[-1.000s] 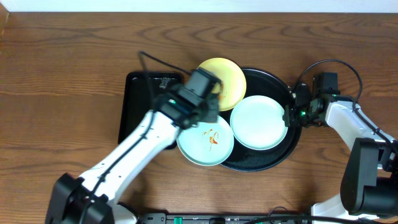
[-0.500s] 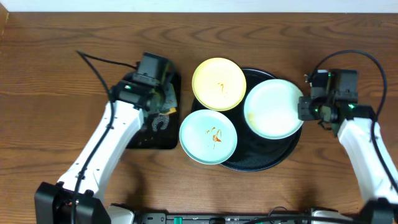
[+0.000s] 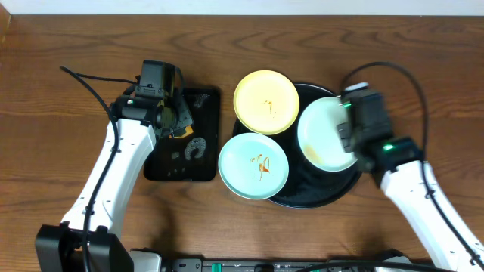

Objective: Clean dirty plates on tray and stack at the side

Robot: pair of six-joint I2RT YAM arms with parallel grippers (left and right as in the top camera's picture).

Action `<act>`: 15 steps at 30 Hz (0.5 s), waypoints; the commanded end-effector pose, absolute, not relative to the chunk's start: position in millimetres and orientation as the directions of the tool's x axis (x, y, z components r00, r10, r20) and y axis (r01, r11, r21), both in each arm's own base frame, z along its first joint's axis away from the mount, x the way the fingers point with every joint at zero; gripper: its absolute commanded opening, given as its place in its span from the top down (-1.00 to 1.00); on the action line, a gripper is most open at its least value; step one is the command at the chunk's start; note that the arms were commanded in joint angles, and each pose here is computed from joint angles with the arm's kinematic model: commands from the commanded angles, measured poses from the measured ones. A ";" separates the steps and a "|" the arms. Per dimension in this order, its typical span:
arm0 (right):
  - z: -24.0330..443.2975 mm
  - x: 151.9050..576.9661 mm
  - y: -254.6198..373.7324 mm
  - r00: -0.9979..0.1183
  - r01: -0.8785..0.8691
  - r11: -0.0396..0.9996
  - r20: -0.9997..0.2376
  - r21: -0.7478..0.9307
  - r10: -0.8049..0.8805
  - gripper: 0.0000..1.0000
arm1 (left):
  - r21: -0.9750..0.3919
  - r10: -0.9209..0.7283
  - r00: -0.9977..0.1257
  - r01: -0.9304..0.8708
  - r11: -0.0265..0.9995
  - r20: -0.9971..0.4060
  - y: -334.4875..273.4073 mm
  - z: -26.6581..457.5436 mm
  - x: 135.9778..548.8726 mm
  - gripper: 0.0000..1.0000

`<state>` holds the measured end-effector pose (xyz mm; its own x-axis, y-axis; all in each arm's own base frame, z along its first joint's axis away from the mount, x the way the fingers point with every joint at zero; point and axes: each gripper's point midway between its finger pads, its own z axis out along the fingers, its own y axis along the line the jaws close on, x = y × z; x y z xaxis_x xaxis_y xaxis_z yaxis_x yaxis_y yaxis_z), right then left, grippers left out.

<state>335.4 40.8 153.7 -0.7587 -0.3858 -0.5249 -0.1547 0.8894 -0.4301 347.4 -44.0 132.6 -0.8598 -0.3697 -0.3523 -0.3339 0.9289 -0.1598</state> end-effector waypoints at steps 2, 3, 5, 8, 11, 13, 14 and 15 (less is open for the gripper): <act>200.9 333.0 39.8 -0.693 -0.020 0.731 -0.518 -0.682 -0.501 0.98 | -0.153 -0.369 -0.855 -0.336 0.929 -0.363 -40.1 135.3 346.3 0.85; 204.9 332.6 42.3 -0.684 -0.015 0.714 -0.514 -0.700 -0.518 0.98 | -0.153 -0.369 -0.855 -0.336 0.929 -0.363 -40.1 135.3 346.3 0.85; 215.8 331.8 50.4 -0.656 0.000 0.669 -0.505 -0.744 -0.561 0.98 | -0.153 -0.369 -0.855 -0.336 0.929 -0.363 -40.1 135.3 346.2 0.85; 226.8 332.5 60.7 -0.622 0.012 0.634 -0.502 -0.773 -0.601 0.98 | -0.153 -0.369 -0.856 -0.336 0.929 -0.363 -40.0 135.2 346.1 0.85; 230.3 334.3 63.5 -0.610 0.028 0.640 -0.521 -0.768 -0.598 0.98 | -0.152 -0.369 -0.856 -0.337 0.929 -0.361 -40.0 135.2 345.7 0.85; 230.3 334.6 62.7 -0.610 0.036 0.647 -0.530 -0.761 -0.589 0.98 | -0.152 -0.369 -0.857 -0.337 0.929 -0.361 -40.0 135.0 345.5 0.85; 230.1 335.0 61.1 -0.612 0.053 0.662 -0.548 -0.747 -0.570 0.98 | -0.152 -0.369 -0.857 -0.337 0.929 -0.360 -40.0 135.0 345.5 0.85; 229.0 335.4 59.0 -0.616 0.068 0.679 -0.566 -0.731 -0.548 0.98 | -0.152 -0.369 -0.857 -0.337 0.929 -0.361 -40.0 135.0 345.5 0.85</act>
